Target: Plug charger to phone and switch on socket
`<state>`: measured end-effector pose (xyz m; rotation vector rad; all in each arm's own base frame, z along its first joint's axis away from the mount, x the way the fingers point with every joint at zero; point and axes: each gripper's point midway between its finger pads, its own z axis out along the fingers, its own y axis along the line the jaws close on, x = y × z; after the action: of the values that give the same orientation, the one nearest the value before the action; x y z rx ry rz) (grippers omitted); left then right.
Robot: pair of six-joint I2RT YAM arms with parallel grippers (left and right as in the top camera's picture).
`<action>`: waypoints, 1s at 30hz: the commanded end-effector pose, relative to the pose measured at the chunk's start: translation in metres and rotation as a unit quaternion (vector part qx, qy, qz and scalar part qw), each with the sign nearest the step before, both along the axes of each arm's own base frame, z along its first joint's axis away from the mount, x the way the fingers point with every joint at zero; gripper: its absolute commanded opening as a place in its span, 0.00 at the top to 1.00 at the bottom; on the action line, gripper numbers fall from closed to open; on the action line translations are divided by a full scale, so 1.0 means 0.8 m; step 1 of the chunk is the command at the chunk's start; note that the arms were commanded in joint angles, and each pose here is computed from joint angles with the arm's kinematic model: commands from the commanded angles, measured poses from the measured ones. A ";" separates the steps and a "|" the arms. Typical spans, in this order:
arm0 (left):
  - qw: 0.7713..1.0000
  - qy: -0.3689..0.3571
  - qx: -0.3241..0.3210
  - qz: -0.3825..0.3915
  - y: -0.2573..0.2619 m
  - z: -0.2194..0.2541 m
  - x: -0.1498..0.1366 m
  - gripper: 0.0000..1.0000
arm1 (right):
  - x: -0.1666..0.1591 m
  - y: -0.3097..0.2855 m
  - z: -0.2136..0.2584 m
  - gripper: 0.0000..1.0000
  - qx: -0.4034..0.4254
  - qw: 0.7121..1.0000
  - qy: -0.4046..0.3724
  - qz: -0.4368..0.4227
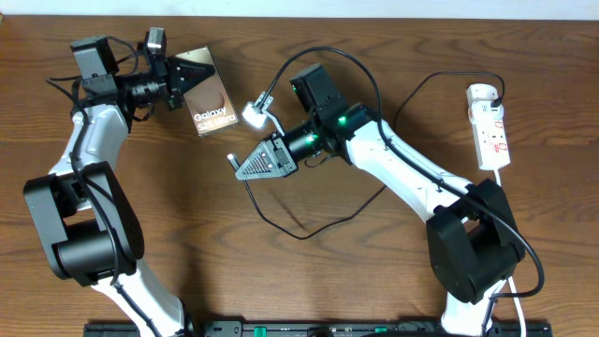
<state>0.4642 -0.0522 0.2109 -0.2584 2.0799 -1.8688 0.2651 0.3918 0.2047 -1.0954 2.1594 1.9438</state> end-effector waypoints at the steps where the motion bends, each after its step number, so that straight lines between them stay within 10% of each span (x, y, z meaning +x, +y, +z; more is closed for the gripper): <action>1: 1.000 -0.010 -0.013 -0.018 -0.002 0.012 -0.006 0.93 | -0.008 0.003 -0.007 0.99 -0.005 0.999 0.036 0.008; 30: 0.999 -0.024 -0.019 -0.032 -0.003 0.018 -0.010 0.93 | 0.044 0.000 -0.025 0.99 0.039 0.998 0.047 -0.004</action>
<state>0.4609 -0.0538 0.2156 -0.2159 2.0661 -1.8960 0.3019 0.3936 0.1831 -1.0251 2.0863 2.0425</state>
